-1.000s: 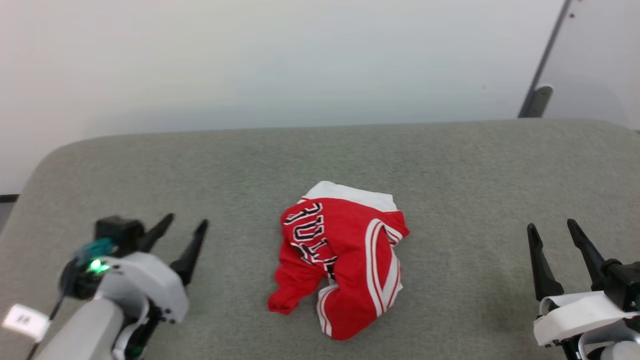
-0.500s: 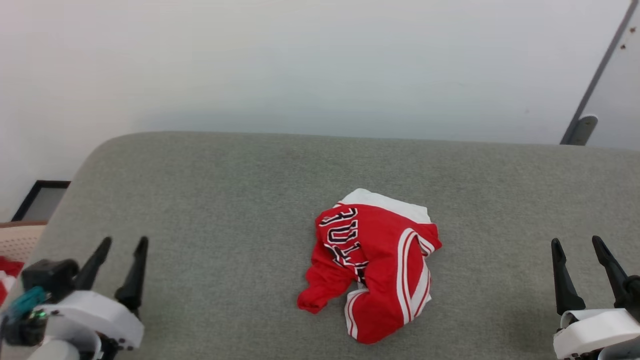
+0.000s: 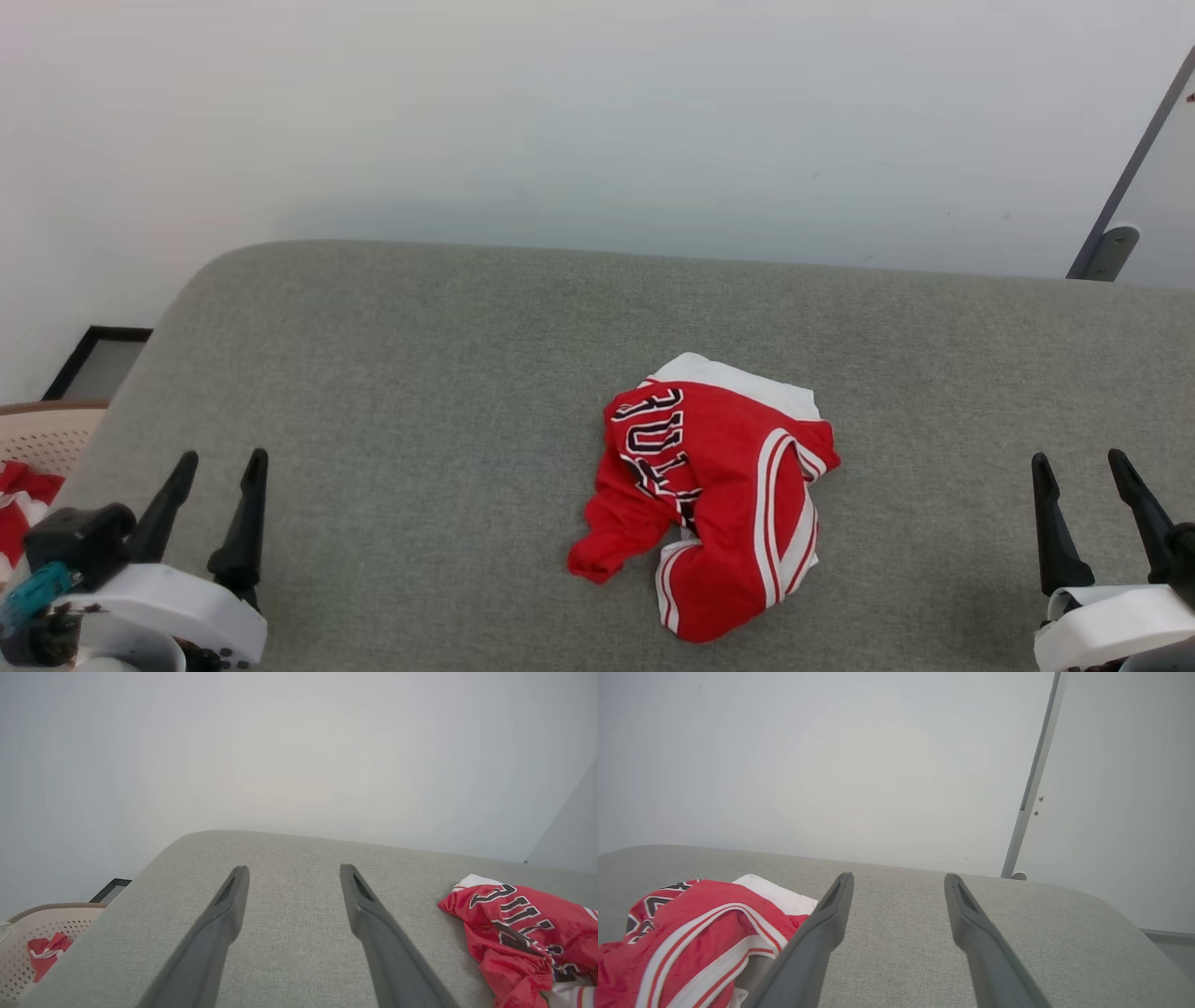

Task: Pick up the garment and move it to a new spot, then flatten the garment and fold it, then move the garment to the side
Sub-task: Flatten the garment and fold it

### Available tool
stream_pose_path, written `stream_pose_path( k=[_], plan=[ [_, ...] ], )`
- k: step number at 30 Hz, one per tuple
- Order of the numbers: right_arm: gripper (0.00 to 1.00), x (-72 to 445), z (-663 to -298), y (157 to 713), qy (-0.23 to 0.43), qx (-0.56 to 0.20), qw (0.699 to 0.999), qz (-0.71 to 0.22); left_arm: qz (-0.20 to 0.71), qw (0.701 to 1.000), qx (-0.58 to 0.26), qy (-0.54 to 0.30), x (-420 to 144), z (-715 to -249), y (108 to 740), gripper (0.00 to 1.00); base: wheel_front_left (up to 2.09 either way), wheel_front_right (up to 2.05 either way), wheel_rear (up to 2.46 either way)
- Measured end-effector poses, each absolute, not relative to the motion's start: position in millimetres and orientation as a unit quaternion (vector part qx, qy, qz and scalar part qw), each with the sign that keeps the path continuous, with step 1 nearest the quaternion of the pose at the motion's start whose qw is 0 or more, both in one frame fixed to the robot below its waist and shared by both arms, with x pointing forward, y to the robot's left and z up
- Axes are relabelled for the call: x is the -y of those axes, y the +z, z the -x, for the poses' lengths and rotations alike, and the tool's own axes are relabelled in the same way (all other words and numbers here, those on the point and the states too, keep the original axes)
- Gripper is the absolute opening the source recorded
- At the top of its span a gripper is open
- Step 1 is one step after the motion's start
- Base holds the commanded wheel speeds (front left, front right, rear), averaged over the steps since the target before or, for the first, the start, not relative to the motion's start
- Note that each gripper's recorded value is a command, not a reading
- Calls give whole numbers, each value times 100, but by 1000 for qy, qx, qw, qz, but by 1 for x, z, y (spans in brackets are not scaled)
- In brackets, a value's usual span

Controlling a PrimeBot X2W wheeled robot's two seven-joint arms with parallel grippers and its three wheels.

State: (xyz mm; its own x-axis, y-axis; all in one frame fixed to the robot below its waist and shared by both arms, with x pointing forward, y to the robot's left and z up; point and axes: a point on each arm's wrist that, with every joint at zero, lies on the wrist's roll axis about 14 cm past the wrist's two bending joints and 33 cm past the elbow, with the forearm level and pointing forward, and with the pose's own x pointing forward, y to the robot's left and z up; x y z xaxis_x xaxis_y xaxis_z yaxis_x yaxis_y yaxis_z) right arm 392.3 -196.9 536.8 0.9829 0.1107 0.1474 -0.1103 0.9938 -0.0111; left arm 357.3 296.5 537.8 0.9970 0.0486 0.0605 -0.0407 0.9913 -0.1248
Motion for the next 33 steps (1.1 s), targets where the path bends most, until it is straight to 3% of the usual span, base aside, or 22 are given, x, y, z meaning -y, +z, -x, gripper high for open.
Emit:
stream_pose_path(
  k=[14,25,33],
  plan=[
    [100,166,-412,543,102,73,992,-7,59,997,36,25,-292,-353,537,100,0,0,0],
    [100,133,-471,544,159,36,987,8,76,996,52,21,-278,-356,542,100,0,0,0],
    [100,92,-509,512,216,-47,975,24,75,995,44,39,-284,-357,533,100,0,0,0]
  ],
)
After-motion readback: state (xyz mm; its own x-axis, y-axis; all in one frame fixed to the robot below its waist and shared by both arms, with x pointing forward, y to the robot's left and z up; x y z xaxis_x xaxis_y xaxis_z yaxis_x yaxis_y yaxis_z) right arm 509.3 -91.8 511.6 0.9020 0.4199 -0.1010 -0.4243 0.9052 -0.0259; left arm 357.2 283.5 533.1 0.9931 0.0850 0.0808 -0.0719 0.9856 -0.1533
